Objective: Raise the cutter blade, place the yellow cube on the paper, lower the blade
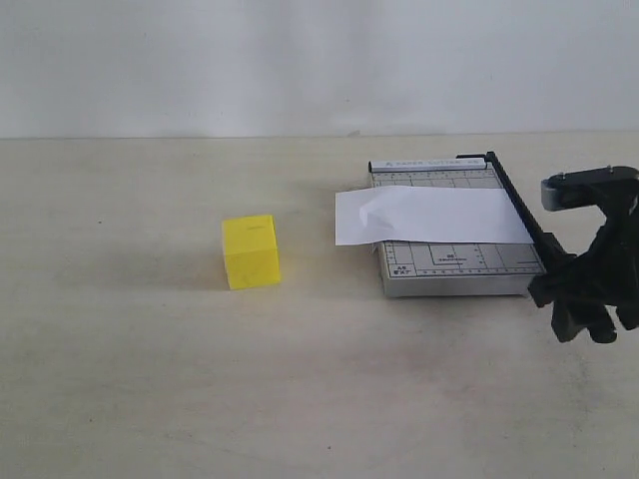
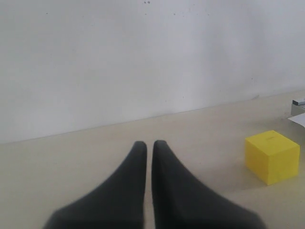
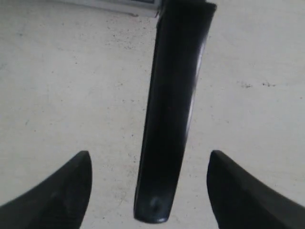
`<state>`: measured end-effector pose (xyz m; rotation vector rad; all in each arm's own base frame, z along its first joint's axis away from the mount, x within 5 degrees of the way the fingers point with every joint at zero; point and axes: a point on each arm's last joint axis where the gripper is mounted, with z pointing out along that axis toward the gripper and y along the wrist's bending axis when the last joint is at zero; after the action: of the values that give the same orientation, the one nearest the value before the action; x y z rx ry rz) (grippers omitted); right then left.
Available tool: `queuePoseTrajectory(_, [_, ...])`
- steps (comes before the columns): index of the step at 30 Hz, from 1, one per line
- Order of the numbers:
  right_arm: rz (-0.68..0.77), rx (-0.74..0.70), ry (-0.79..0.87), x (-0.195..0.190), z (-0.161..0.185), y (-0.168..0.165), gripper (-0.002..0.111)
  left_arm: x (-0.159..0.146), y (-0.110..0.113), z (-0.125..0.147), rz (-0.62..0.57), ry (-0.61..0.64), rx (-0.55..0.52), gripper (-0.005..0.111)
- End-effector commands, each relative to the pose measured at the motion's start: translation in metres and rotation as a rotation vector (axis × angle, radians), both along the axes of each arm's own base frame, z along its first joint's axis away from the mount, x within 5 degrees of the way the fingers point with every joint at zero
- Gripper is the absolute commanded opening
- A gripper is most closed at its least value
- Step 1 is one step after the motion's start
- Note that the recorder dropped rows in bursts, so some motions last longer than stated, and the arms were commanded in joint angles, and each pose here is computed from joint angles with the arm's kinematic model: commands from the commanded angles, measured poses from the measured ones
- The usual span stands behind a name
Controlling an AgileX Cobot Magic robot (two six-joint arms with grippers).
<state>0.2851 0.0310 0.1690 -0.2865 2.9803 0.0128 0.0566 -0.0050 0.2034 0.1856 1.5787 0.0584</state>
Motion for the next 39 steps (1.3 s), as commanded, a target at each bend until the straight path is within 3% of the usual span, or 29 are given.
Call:
queuePoseTrajectory(1, [-0.001, 0.004, -0.019, 0.007, -0.007, 0.0, 0.065, 0.0, 0.0, 0.002, 0.004, -0.016, 0.005, 0.005])
queuePoseTrajectory(7, [0.005, 0.006, -0.054, 0.011, -0.009, 0.0, 0.064, 0.0, 0.0, 0.002, 0.004, -0.016, 0.005, 0.005])
queuePoseTrajectory(9, [0.005, 0.006, -0.058, 0.012, -0.009, 0.0, 0.059, 0.0, 0.0, 0.002, 0.004, -0.016, 0.005, 0.005])
queuePoseTrajectory(18, [-0.005, 0.012, -0.101, 0.015, -0.009, 0.001, -0.001, 0.0, 0.0, 0.002, 0.004, -0.016, 0.005, 0.005])
queuePoseTrajectory(29, [-0.016, 0.019, -0.151, 0.016, 0.002, 0.001, 0.0, 0.0, 0.0, 0.002, 0.004, -0.016, 0.005, 0.005])
queuePoseTrajectory(39, [0.024, 0.033, -0.421, 0.014, 0.078, 0.0, 0.0, 0.0, 0.0, 0.002, 0.004, -0.016, 0.005, 0.005])
